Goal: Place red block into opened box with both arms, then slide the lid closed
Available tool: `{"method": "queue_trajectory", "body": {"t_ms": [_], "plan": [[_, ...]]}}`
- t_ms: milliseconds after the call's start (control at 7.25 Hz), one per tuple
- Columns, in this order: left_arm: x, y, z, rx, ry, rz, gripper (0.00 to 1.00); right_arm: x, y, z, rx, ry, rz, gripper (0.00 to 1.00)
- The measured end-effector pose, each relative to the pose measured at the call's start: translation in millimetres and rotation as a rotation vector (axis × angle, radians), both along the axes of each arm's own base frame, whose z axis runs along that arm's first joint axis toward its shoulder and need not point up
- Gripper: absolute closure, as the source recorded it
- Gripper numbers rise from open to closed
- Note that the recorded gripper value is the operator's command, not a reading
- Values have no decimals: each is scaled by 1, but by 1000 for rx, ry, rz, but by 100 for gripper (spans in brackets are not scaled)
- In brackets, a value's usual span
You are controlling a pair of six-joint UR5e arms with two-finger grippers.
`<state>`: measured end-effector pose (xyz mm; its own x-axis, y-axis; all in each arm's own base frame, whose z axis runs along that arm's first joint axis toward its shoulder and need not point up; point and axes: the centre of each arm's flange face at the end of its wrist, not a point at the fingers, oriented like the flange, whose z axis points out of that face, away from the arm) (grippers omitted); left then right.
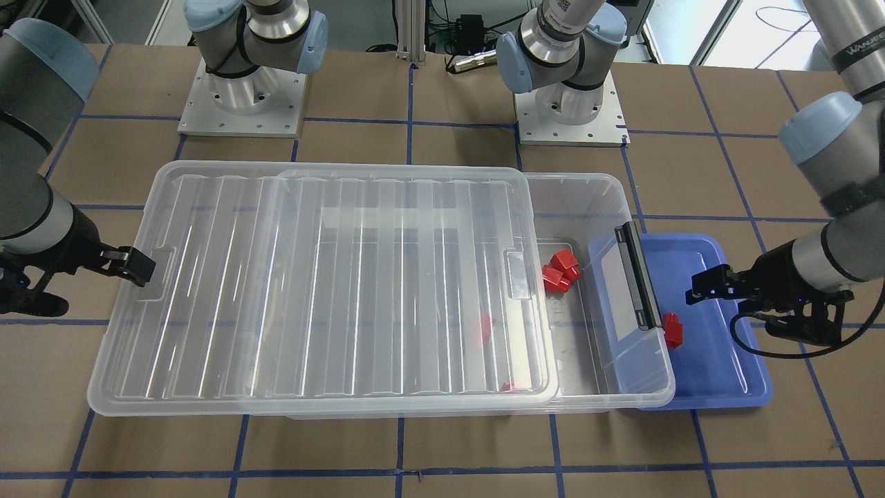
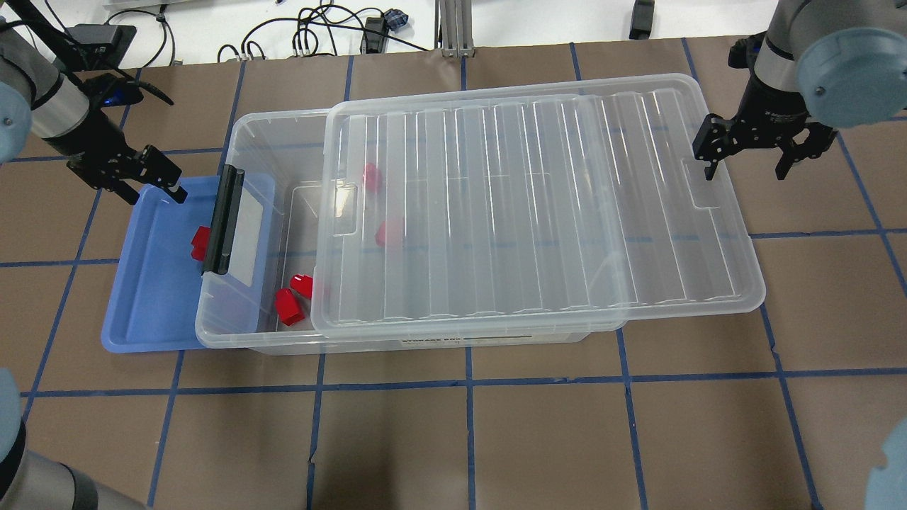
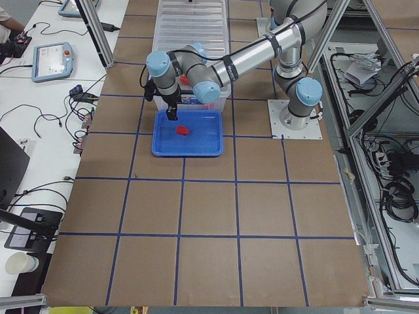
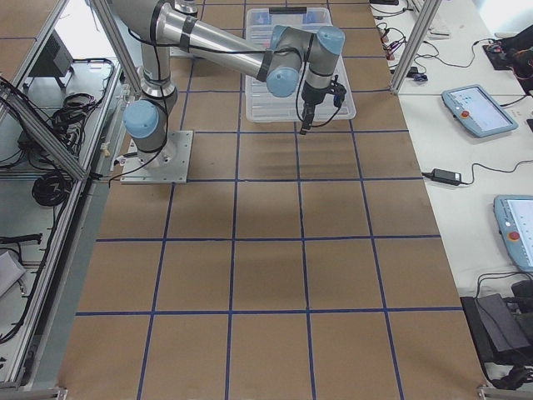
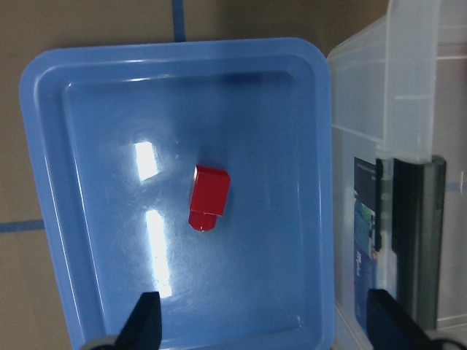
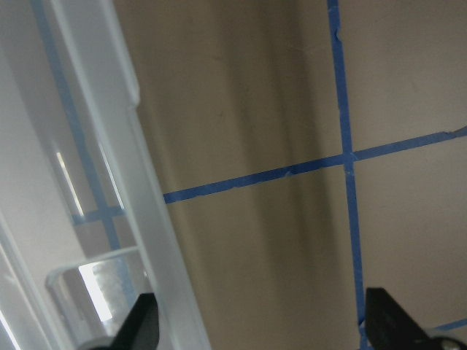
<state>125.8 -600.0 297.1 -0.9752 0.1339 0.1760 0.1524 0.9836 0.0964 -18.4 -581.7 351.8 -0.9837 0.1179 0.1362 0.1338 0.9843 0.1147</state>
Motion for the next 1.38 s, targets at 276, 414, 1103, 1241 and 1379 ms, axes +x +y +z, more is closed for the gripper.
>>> {"method": "queue_trajectory", "body": {"t_ms": [276,414,1103,1241,1379], "plan": [[13,-1,-40,-19,-36,-47,8,-29,0,3,-1,16,38,0],[16,3,-59,-12,-44,-56,5,-40,0,3,1,20,51,0],[-8,20,-109,32,-31,-82,0,-65,3,4,10,21,106,0],[-9,21,-114,19,-38,-84,13,-65,4,8,5,20,102,0],[-10,20,-116,5,-45,-85,18,-63,4,15,-5,19,99,0]]}}
